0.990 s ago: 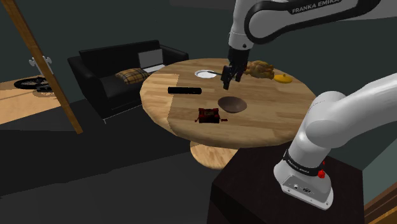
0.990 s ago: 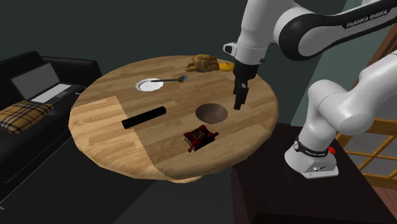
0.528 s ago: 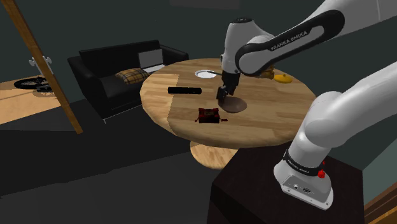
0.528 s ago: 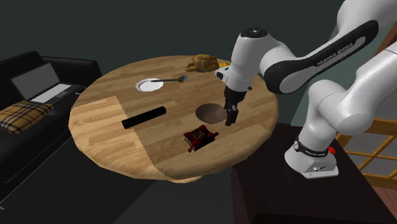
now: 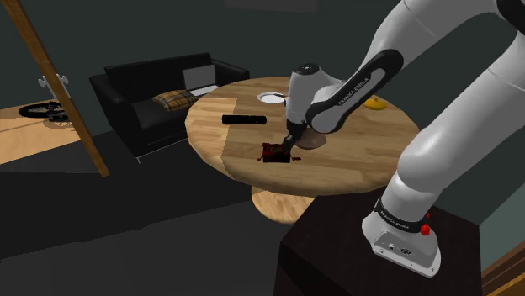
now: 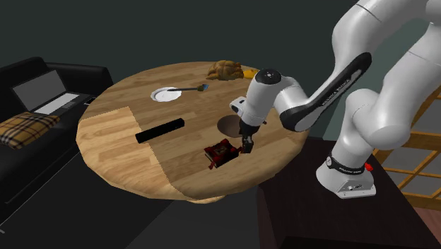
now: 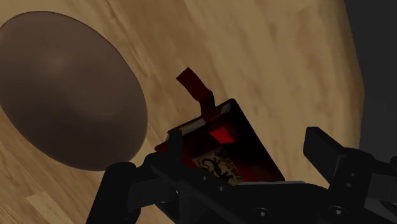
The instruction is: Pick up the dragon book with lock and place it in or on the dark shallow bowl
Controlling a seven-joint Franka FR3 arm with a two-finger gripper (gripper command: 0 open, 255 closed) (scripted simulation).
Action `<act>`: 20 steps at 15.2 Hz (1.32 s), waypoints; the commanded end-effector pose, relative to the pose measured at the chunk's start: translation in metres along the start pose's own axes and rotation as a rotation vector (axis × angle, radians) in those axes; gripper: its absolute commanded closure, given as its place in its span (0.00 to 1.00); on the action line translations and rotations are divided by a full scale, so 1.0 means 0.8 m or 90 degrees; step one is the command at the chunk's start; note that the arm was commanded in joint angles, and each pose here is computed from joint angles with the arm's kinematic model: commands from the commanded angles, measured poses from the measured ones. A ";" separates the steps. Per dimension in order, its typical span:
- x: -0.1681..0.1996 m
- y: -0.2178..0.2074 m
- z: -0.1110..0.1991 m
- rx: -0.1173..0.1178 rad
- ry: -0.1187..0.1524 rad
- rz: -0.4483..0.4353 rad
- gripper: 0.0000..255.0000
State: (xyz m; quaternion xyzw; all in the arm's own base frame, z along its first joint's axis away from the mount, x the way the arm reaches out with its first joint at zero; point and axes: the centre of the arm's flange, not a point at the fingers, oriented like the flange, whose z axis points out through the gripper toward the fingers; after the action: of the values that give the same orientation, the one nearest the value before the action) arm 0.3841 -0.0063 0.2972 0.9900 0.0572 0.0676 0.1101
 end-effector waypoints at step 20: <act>0.011 -0.001 0.111 -0.023 0.013 -0.031 1.00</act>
State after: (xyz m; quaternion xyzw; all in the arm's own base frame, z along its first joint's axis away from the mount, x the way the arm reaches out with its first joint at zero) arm 0.4057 -0.0234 0.2124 0.9855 0.0808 0.0757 0.1288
